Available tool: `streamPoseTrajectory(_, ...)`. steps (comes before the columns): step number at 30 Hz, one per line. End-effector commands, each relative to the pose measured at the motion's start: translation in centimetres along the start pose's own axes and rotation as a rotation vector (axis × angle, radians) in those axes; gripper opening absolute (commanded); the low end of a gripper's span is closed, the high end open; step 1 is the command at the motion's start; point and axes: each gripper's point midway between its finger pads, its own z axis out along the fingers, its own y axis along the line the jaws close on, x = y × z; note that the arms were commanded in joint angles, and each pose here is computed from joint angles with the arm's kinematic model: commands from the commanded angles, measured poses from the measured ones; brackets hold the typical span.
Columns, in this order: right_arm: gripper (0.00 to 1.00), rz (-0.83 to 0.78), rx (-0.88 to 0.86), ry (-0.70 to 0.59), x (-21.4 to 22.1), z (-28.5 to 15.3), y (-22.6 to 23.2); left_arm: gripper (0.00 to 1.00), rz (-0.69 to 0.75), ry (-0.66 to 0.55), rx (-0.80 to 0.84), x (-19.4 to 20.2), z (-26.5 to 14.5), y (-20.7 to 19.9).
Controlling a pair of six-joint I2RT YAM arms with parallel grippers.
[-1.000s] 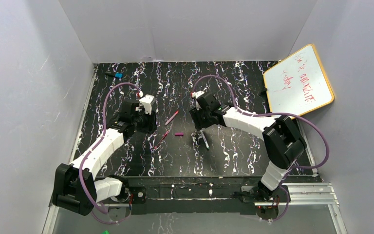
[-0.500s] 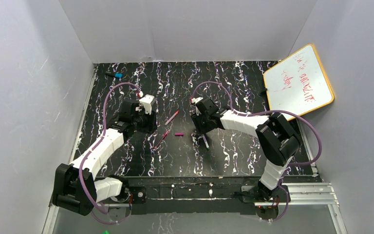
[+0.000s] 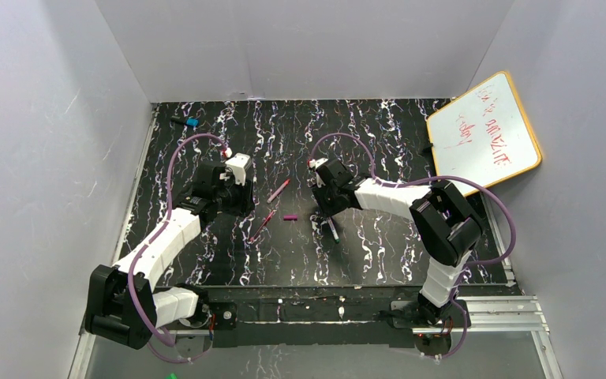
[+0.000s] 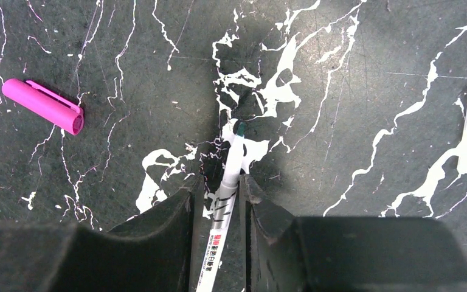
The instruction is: Insert the pens into the pen caps
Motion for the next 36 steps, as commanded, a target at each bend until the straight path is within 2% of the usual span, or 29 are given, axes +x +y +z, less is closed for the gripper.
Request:
streamPoseTrajectory(1, 0.35, 0.009, -0.004, 0.06, 2.2, 0.5, 0.1, 0.4, 0.016, -0.019, 0.006, -0.9, -0.3, -0.2)
streamPoseTrajectory(4, 0.32, 0.018, -0.009, 0.074, 3.2, 0.3, 0.0, 0.4, 0.016, -0.019, 0.007, -0.9, -0.3, -0.2)
streamPoseTrajectory(6, 0.27, 0.023, -0.017, 0.087, 4.0, 0.2, 0.1, 0.4, 0.016, -0.017, 0.01, -0.9, -0.2, -0.2)
streamPoseTrajectory(12, 0.01, 0.028, -0.035, 0.096, 4.4, 0.1, 0.4, 0.4, 0.014, -0.015, 0.007, -0.9, -0.2, -0.2)
streamPoseTrajectory(17, 0.01, 0.026, -0.047, 0.046, 2.4, -0.7, 0.8, 0.4, 0.015, -0.013, 0.019, -0.8, -0.2, -0.4)
streamPoseTrajectory(20, 0.01, 0.024, -0.077, -0.069, -1.5, -2.7, 1.7, 0.39, 0.022, -0.034, 0.102, -1.2, -0.5, -1.9)
streamPoseTrajectory(24, 0.01, 0.02, -0.171, -0.285, -8.0, -7.4, 3.9, 0.4, -0.002, -0.144, 0.268, -2.9, -1.6, -5.1)
streamPoseTrajectory(27, 0.01, 0.017, -0.214, -0.4, -11.6, -10.5, 5.0, 0.41, -0.049, -0.223, 0.369, -4.0, -2.3, -7.0)
streamPoseTrajectory(29, 0.01, 0.015, -0.233, -0.438, -12.9, -11.6, 5.5, 0.42, -0.07, -0.272, 0.424, -4.8, -2.5, -7.9)
streamPoseTrajectory(32, 0.01, 0.016, -0.246, -0.473, -13.9, -12.5, 5.7, 0.42, -0.07, -0.282, 0.453, -5.0, -2.8, -8.4)
streamPoseTrajectory(36, 0.01, 0.035, -0.299, -0.581, -15.9, -15.4, 6.6, 0.43, -0.071, -0.356, 0.545, -5.9, -3.8, -9.8)
